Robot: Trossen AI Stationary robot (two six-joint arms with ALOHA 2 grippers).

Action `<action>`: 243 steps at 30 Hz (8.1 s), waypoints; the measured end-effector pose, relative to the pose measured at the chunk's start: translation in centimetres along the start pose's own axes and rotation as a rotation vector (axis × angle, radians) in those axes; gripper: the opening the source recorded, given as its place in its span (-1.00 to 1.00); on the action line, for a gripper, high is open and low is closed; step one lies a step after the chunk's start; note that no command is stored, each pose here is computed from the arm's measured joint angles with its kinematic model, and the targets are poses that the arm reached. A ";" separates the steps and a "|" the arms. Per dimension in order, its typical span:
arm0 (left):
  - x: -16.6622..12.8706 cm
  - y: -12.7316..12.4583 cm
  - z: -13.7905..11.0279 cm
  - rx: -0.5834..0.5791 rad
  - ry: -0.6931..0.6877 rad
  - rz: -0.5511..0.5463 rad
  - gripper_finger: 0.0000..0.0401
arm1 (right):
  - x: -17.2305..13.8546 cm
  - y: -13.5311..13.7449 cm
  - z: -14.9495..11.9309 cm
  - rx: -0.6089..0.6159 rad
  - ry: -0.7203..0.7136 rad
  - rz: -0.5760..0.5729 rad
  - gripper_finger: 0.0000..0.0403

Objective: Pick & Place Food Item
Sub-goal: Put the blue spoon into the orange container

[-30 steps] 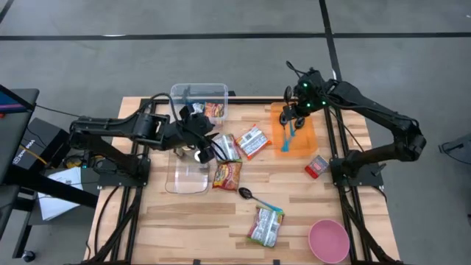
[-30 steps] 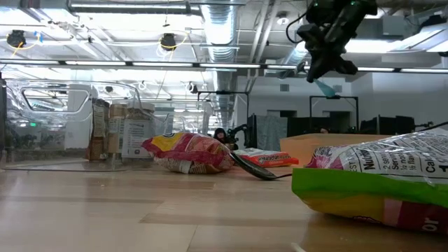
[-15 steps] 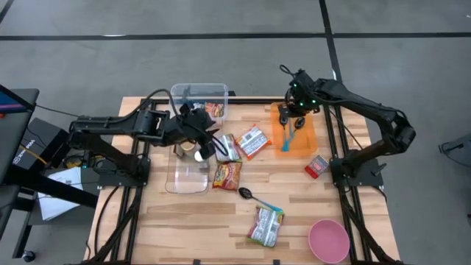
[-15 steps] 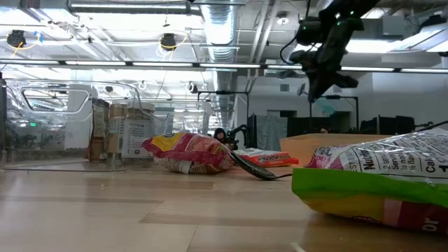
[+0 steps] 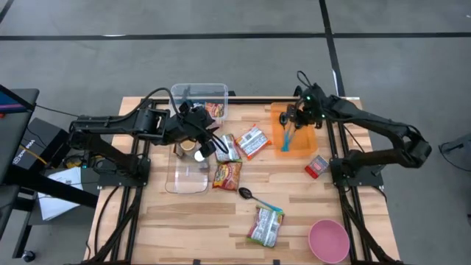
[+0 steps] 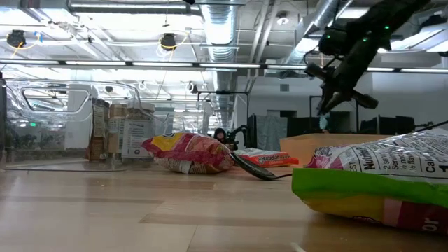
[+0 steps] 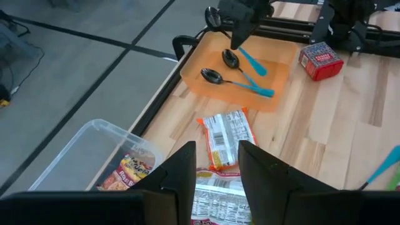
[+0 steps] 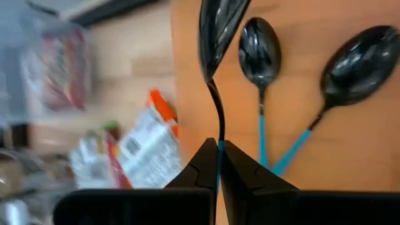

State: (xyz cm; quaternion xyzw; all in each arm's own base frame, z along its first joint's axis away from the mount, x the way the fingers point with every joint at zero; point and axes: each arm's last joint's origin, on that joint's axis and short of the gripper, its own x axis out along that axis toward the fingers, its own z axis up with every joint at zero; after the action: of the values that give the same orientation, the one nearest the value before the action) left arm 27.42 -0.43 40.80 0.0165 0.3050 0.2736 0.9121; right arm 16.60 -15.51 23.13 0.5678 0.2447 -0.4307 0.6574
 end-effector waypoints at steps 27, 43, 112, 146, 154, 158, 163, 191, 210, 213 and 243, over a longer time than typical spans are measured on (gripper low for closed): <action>0.9 1.4 0.2 -0.009 0.013 0.050 -0.44 | 6.5 -1.8 0.3 0.073 0.056 -0.125 -1.00; 0.9 1.4 0.2 -0.030 0.013 0.050 -0.44 | 6.7 -1.9 0.3 0.050 0.064 -0.131 -0.84; -6.4 -5.1 -0.8 -0.182 -0.022 -0.536 -0.44 | -1.5 7.3 -18.6 -1.048 0.469 0.752 -0.52; -11.1 -6.1 -7.8 0.132 0.272 -0.303 -0.44 | 6.7 14.1 -32.2 -0.887 0.450 -0.230 -0.52; -12.2 -6.6 -8.4 0.175 0.262 -0.350 -0.44 | 7.6 14.1 -31.9 -0.868 0.479 -0.268 -0.52; -12.3 -6.7 -8.4 0.171 0.258 -0.356 -0.44 | 7.5 14.0 -31.9 -0.889 0.459 -0.281 -0.52; -12.2 -6.7 -8.3 0.166 0.235 -0.340 -0.44 | 7.9 13.3 -31.9 -0.931 0.460 -0.286 -0.52; -11.9 -7.2 -7.2 0.060 0.141 -0.347 -0.44 | 9.3 12.6 -31.2 -1.028 0.446 -0.247 -0.52; -11.9 -7.3 -7.2 0.056 0.138 -0.350 -0.44 | 10.3 12.6 -31.1 -1.063 0.454 -0.237 -0.52; -11.9 -7.3 -7.1 0.052 0.136 -0.352 -0.44 | 10.8 12.4 -31.5 -1.056 0.491 -0.238 -0.52; -11.9 -7.5 -6.9 0.023 0.115 -0.373 -0.44 | 10.5 11.8 -32.3 -1.040 0.465 -0.281 -0.92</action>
State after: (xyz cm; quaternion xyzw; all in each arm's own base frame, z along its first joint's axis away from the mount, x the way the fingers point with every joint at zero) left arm 19.30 -13.84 40.27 -0.0458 0.3576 0.0967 0.9277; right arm 37.30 12.16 13.39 0.2125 0.6346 -0.2011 0.7154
